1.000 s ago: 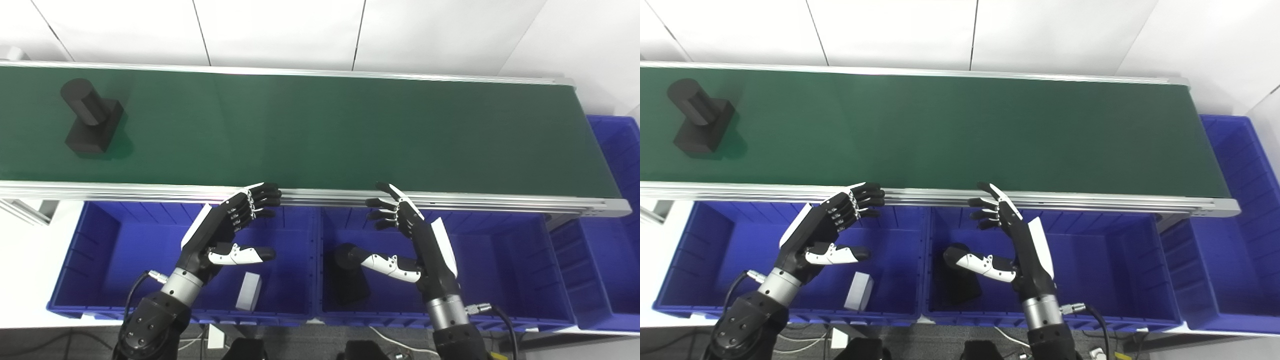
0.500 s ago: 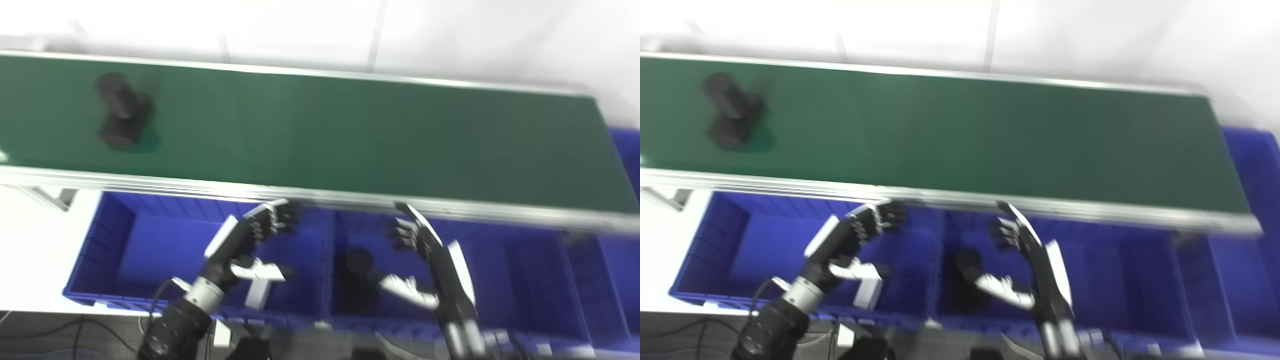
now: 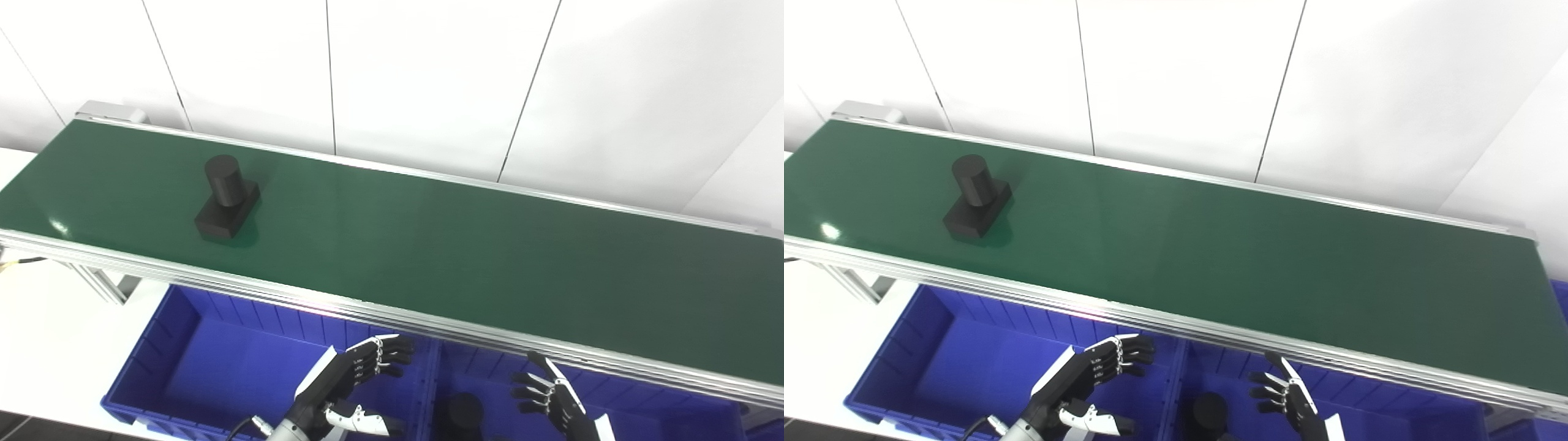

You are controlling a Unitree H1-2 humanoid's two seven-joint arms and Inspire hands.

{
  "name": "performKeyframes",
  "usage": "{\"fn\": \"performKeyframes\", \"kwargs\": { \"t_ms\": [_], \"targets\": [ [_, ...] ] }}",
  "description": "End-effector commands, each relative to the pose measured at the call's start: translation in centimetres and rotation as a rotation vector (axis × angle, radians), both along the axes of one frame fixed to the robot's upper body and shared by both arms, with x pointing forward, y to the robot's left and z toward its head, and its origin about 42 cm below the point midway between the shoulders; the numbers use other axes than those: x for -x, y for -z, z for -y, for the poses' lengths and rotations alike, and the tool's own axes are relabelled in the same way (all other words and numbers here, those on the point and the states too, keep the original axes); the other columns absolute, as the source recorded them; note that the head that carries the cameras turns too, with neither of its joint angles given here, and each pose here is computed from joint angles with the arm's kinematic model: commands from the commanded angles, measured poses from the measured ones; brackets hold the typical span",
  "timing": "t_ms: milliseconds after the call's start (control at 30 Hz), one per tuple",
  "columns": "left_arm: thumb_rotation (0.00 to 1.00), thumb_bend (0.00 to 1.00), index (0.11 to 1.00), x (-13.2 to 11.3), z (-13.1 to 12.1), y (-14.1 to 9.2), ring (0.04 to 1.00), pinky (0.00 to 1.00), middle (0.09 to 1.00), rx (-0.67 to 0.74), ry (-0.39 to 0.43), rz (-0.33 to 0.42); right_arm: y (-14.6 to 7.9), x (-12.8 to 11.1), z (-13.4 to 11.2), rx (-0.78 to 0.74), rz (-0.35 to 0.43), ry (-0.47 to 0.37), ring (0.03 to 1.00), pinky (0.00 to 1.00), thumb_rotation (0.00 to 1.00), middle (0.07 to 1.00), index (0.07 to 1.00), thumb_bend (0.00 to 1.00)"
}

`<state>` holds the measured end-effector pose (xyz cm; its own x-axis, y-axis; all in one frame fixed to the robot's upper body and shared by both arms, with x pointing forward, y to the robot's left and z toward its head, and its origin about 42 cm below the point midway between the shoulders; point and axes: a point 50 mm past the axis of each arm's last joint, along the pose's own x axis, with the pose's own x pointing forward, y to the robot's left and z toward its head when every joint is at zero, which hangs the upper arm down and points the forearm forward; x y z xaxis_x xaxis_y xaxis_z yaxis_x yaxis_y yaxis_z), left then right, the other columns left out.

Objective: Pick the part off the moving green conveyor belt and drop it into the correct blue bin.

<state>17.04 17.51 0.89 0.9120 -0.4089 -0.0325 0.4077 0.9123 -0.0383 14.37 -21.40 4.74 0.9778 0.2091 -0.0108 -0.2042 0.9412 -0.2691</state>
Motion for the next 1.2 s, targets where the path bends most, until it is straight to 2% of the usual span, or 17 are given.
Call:
{"fn": "performKeyframes", "kwargs": {
  "t_ms": [0,533,733,967,1167],
  "targets": [
    [0.28,0.9,0.792,-0.7,0.5,-0.9,0.783,0.73,0.809,0.013,-0.004,0.073,-1.0,-0.4,0.1,-0.023,0.082,-0.005,0.696,0.62,0.41,0.76,0.897,0.71],
    [0.29,0.9,0.787,-1.2,0.9,-0.3,0.781,0.74,0.81,-0.015,0.007,0.058,-0.4,-0.8,0.5,-0.02,0.101,-0.006,0.678,0.6,0.39,0.751,0.892,0.72],
    [0.28,0.9,0.785,-1.4,1.2,0.0,0.78,0.74,0.809,-0.023,0.009,0.053,-0.8,-1.4,0.7,-0.038,0.125,0.005,0.676,0.6,0.38,0.744,0.884,0.74],
    [0.28,0.9,0.781,-1.6,1.5,0.2,0.773,0.72,0.806,-0.033,0.011,0.048,-2.4,-2.4,0.6,-0.047,0.186,0.001,0.671,0.59,0.4,0.736,0.867,0.76],
    [0.28,0.9,0.783,-1.7,1.7,0.3,0.77,0.72,0.807,-0.027,0.006,0.044,-5.4,-4.5,-0.2,-0.05,0.295,-0.035,0.688,0.59,0.39,0.752,0.88,0.75]
  ]
}}
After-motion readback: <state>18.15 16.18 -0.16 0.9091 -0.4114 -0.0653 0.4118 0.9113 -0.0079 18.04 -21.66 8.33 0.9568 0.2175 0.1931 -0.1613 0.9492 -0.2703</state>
